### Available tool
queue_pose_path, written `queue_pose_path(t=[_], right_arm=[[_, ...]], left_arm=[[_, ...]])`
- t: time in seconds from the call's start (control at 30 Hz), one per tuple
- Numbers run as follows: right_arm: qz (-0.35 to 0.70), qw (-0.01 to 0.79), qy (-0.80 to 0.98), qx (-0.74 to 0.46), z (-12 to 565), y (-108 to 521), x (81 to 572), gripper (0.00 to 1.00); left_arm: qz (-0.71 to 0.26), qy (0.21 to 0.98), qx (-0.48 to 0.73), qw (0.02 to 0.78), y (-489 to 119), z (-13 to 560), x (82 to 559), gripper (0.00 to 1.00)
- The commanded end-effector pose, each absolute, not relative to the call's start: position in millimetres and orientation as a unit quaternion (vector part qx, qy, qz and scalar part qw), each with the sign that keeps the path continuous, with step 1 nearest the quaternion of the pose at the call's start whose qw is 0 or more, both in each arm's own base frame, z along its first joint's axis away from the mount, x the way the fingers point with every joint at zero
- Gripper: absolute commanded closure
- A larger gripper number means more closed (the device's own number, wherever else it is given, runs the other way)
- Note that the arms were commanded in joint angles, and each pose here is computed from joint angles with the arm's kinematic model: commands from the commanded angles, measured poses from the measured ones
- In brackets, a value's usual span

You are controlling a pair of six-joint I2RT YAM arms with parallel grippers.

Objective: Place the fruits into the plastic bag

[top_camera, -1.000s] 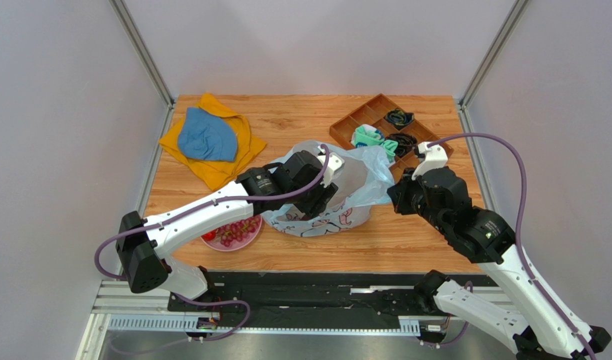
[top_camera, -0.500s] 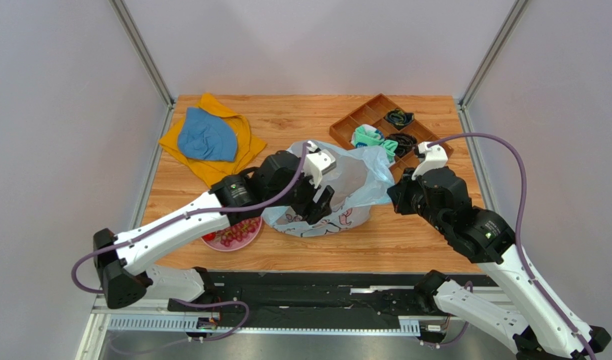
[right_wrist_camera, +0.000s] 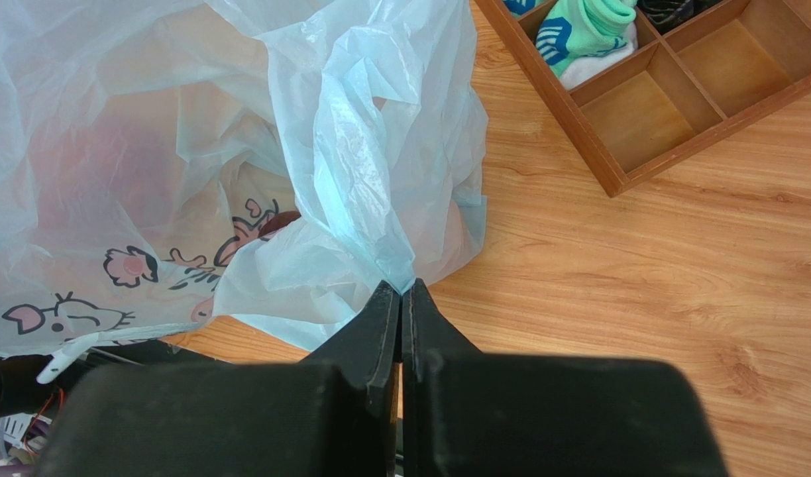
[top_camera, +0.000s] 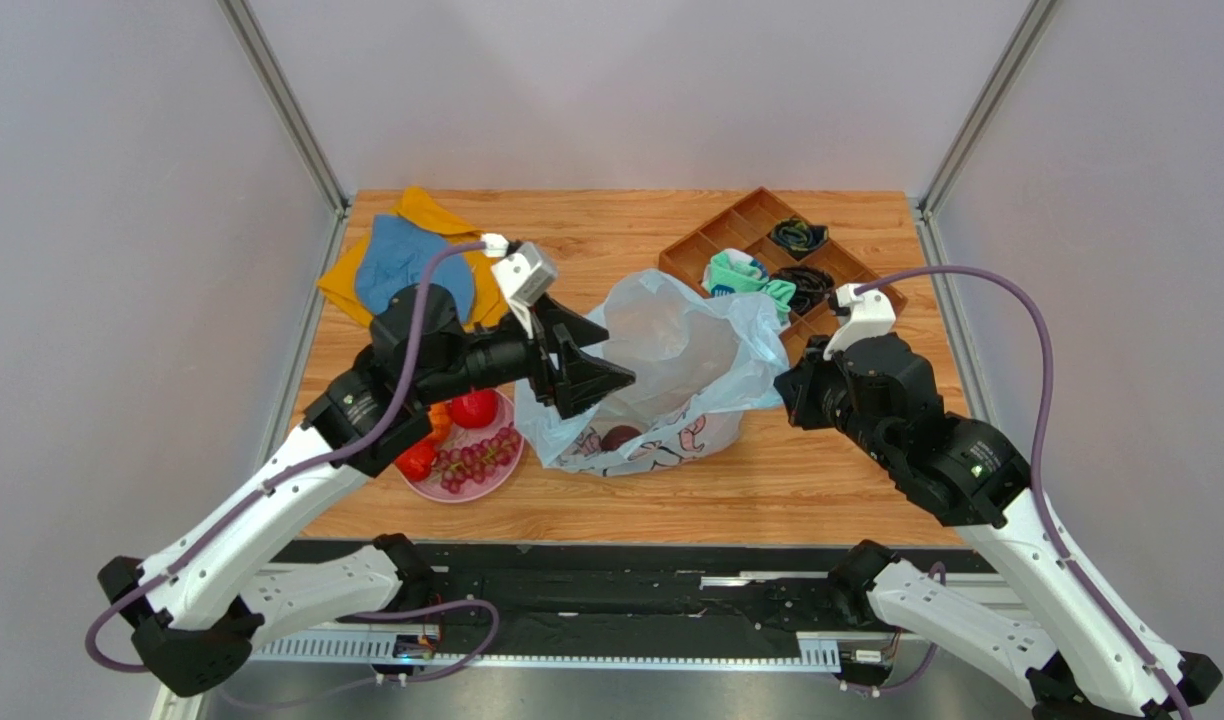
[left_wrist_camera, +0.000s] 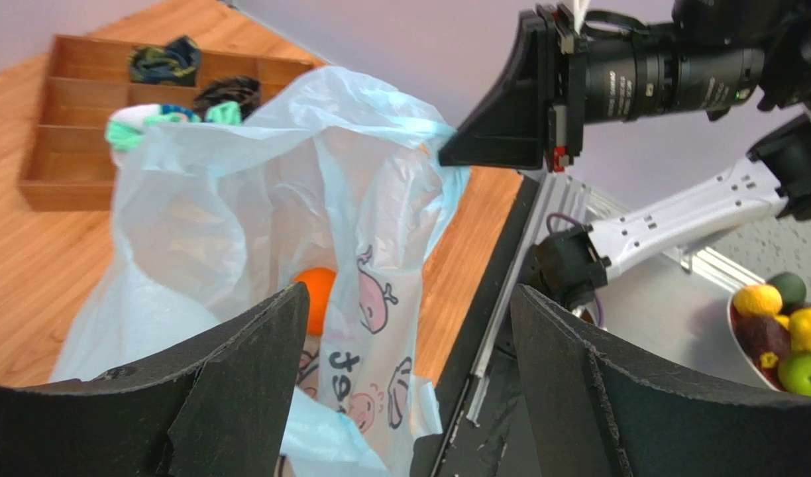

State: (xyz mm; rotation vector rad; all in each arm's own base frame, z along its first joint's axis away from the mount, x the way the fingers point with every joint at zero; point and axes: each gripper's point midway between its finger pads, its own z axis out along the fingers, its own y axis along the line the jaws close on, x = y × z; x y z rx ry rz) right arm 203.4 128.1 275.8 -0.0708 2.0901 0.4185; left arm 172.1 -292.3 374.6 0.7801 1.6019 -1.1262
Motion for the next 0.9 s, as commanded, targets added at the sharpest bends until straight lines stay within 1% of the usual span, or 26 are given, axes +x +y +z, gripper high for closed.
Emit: queue_pose_path(t=[0.0,0.1,0.2,0.57,0.6,0.77,0.87], right_arm=[[0.173,0.491,0.854,-0.019,282.8,125.2,203.5,1.00],[0.168,0.493,0.854,-0.017,282.6,123.9,205.0,1.00],[0.166,0.489,0.856,-0.019,280.5,124.9,206.2,1.00],[0.167,0.491,0.855,-0.018,281.7,123.1,204.2,1.00],[0.166,0.491,0.855,-0.018,282.0,122.9,204.0,1.00],[0.165,0.493,0.854,-0.018,283.0,121.3,203.0,1.00],[0.169,0.491,0.855,-0.021,282.6,122.8,201.8,1.00]], left_arm=[[-0.455,0.649,0.272,0.545,-259.5,399.6,182.6,0.17],[-0.419,0.675,0.218,0.566,-230.8,399.1,200.4,0.16],[-0.380,0.706,0.178,0.570,-206.6,389.3,213.3,0.16],[-0.308,0.773,0.059,0.551,-148.0,344.8,245.0,0.16],[-0.302,0.785,0.046,0.538,-143.9,335.7,244.5,0.13],[-0.251,0.823,-0.021,0.508,-111.1,296.5,249.1,0.10],[-0.208,0.839,-0.076,0.496,-84.4,268.8,249.3,0.05]])
